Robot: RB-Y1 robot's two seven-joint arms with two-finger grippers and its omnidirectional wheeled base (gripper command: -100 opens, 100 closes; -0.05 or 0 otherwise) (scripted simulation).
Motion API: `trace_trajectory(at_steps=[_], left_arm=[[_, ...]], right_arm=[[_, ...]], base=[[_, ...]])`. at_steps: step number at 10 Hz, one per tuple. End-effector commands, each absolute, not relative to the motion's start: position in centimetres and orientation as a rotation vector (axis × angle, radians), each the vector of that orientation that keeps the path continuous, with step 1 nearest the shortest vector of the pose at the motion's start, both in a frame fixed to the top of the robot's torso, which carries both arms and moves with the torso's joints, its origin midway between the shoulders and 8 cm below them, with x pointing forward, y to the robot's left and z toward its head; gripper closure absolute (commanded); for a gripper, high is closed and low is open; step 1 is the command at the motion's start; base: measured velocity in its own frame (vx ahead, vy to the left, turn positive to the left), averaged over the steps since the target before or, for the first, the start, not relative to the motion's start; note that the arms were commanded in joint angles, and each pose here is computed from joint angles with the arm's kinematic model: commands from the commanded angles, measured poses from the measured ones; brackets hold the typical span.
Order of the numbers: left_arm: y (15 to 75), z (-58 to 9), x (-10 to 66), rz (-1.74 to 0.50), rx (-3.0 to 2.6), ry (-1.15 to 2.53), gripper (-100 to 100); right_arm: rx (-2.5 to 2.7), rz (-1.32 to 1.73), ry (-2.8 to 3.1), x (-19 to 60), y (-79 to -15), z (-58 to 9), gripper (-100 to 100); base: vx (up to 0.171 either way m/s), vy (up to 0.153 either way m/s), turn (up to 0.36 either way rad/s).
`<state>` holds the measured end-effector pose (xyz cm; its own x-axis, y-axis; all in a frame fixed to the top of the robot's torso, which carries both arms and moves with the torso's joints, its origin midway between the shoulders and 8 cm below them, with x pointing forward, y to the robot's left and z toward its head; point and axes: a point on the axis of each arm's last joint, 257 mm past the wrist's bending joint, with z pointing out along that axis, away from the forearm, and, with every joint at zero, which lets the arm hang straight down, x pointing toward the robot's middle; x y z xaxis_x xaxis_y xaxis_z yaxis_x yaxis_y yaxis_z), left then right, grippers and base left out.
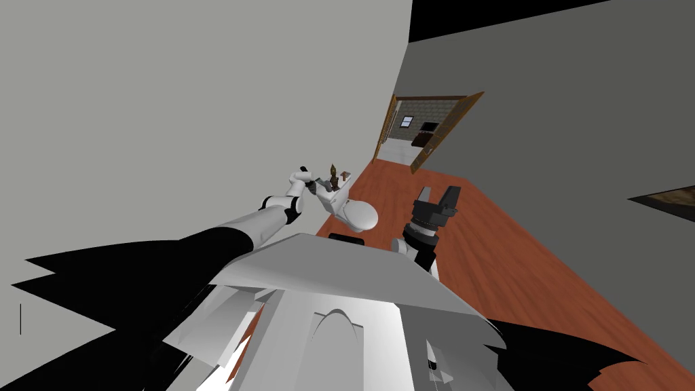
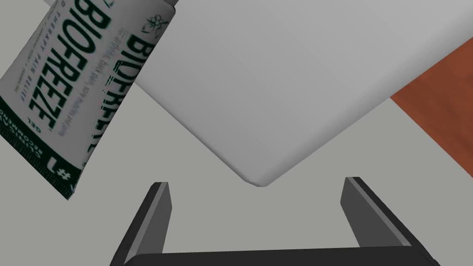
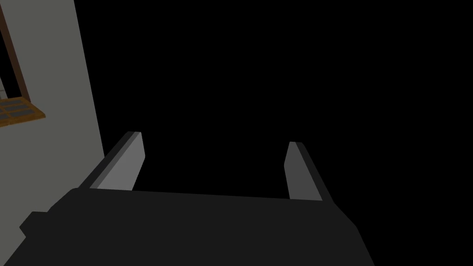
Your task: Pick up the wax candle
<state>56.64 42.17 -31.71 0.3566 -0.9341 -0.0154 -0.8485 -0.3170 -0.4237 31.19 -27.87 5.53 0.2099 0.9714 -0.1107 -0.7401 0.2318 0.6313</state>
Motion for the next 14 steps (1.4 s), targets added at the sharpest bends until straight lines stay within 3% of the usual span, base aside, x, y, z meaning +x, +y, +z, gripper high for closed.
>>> trace_trajectory(at_steps=[1,14], left_arm=[[41.6,-31.0,56.6,-0.317,-2.297,1.578,-100],[38.2,-22.6,55.6,-0.237,-2.54,1.624,-100]], right_arm=[[0.503,1.261,0.552,31.2,-27.9,5.5,0],[0.503,1.261,0.552,31.2,-27.9,5.5,0]], base=[[0.006,-0.008,-0.015],[0.008,-0.015,-0.033]])
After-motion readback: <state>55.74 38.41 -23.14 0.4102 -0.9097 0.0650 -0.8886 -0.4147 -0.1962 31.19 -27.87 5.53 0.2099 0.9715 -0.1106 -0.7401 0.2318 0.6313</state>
